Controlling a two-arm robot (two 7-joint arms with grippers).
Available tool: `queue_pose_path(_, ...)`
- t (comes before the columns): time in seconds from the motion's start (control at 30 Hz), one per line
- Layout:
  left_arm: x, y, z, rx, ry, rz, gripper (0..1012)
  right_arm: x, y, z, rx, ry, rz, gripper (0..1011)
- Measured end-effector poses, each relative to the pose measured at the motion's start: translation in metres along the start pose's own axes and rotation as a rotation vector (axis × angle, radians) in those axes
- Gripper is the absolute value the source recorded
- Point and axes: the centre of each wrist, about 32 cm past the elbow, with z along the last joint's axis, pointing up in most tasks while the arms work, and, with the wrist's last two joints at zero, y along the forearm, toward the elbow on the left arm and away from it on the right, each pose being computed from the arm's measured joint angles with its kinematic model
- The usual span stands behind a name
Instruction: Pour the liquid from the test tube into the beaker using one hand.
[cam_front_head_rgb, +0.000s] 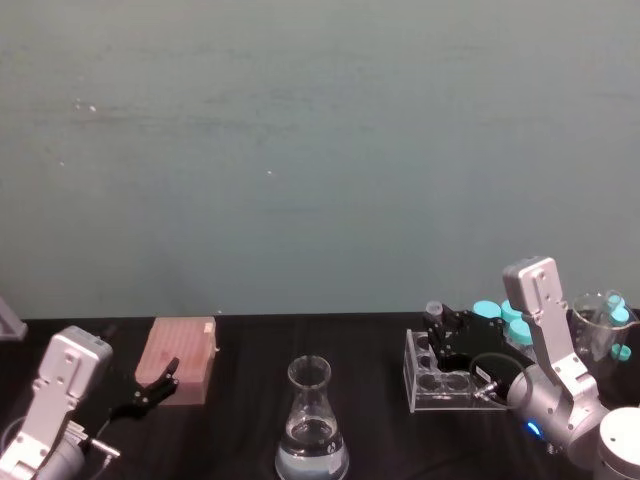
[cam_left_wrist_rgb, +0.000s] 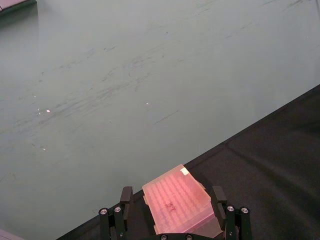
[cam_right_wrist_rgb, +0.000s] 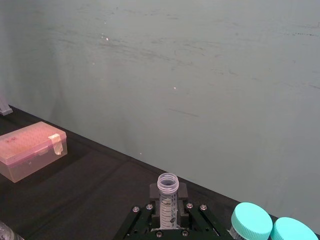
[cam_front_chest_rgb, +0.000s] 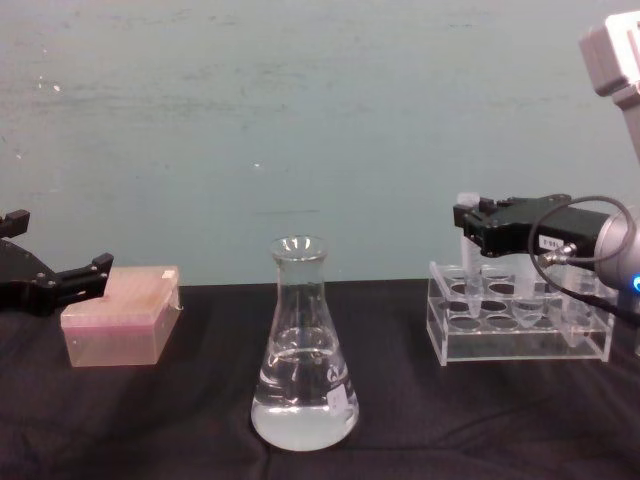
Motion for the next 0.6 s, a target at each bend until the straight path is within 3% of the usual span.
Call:
queue_pose_path(0.33, 0.0, 0.0, 0.0, 0.0, 0.0, 0.0, 1000, 0.0001, 0.0, 0.0001, 0.001, -0.001, -0.001, 225)
queue_pose_path(0.6, 0.0, 0.0, 0.0, 0.0, 0.0, 0.0, 1000, 0.0001, 0.0001, 0.0002, 0.002, -0.002, -0.002, 474)
